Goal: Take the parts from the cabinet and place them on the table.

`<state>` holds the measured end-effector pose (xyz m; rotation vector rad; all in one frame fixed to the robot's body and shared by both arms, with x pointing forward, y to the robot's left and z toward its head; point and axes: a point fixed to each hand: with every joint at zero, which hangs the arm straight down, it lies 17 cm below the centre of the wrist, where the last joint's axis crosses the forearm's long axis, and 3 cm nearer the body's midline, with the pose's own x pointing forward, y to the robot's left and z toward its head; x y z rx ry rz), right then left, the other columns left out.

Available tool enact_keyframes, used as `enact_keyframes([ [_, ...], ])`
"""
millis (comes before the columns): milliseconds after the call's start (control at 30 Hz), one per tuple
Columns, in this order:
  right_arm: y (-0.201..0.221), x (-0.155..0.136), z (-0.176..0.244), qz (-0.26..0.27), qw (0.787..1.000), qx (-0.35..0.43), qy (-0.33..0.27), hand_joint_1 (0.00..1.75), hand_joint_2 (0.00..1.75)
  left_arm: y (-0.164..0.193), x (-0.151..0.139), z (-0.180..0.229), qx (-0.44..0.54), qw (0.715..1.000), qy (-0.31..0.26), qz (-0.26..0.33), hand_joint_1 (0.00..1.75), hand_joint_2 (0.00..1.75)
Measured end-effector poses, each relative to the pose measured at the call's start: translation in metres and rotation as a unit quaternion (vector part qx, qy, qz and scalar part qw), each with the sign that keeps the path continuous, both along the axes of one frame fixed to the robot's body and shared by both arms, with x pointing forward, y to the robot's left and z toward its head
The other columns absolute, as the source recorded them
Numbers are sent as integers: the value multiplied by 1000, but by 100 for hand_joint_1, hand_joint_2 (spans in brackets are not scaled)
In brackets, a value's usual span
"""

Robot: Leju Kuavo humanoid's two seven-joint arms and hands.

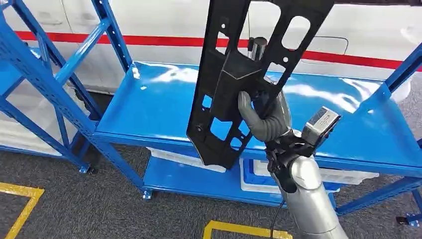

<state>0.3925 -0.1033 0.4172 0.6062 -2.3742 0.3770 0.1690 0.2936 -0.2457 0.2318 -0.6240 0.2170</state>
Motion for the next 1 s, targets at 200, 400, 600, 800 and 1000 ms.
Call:
enact_keyframes([
  [200, 1, -1, -1, 1, 1000, -2, -3, 175, 175, -2, 3, 1, -1, 1000, -5, -3, 0, 175],
  [400, 1, -2, -3, -2, 1000, -3, -3, 175, 175, -3, 9, 3, -1, 1000, -10, -4, 0, 175],
  [600, -8, -2, -5, -69, 997, -12, -38, 175, 175, -9, 10, 4, -5, 1000, -13, -7, 0, 175],
  [800, -7, -5, -6, -72, 997, -9, -35, 175, 175, -12, 10, 4, -11, 1000, -14, -11, 0, 175],
  [1000, -5, -11, -3, -68, 997, -5, -43, 175, 175, -13, 10, 4, -12, 1000, -13, -12, 0, 175],
])
